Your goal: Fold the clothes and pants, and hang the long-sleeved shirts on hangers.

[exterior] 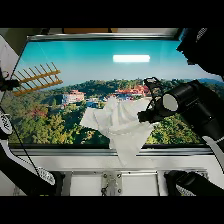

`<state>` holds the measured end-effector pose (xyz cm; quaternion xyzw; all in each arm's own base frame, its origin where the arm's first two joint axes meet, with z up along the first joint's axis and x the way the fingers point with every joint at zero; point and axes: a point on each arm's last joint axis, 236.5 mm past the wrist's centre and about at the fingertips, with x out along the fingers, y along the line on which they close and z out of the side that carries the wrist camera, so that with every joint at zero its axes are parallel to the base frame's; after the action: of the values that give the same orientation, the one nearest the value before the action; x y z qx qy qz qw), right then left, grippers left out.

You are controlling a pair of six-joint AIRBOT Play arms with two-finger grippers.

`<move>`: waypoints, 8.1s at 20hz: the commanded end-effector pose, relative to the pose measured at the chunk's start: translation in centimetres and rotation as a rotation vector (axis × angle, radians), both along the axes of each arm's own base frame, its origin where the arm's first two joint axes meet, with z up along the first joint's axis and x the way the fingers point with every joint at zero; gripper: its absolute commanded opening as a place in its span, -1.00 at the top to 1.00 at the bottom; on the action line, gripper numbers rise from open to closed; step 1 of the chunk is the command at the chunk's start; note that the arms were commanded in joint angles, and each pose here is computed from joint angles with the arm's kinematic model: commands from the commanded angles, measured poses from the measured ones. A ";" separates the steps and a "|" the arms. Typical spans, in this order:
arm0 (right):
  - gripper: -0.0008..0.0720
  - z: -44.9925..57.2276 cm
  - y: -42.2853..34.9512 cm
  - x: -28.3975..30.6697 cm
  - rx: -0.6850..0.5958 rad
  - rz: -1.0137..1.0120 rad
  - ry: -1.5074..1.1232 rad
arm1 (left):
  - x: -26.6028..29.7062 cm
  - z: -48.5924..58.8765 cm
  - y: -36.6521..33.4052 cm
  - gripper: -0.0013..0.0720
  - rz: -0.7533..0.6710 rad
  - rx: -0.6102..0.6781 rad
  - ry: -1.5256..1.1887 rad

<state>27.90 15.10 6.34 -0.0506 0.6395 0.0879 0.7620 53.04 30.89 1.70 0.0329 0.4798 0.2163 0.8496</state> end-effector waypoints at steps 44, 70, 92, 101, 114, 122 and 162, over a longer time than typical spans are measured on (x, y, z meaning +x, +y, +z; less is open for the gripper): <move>0.92 0.0 0.0 0.0 0.000 0.001 0.001 | -36.2 0.7 -43.5 0.92 -1.651 -0.351 0.442; 0.92 6.0 1.0 2.4 0.027 0.145 -0.160 | -32.6 -2.1 -51.6 0.92 -1.692 -0.365 0.322; 0.92 8.6 2.7 0.3 0.030 0.116 -0.231 | -31.8 -1.3 -51.0 0.91 -1.544 -0.494 0.301; 0.92 8.7 15.2 -0.1 0.310 0.302 -0.311 | -31.8 -1.3 -51.0 0.91 -1.545 -0.493 0.301; 0.92 8.9 20.5 -1.8 0.393 0.393 -0.361 | -31.5 -1.3 -51.0 0.91 -1.539 -0.486 0.287; -0.85 9.5 21.2 -3.2 0.447 0.436 -0.327 | -31.5 -1.3 -51.0 0.91 -1.539 -0.486 0.288; -0.84 4.2 -4.3 8.4 1.036 1.068 -0.614 | -32.1 -1.3 -51.1 0.91 -1.546 -0.504 0.306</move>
<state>36.74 9.98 12.02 -0.0054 0.2070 0.6805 0.7029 20.98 -20.19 0.44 0.1918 0.4662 -0.5502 0.6657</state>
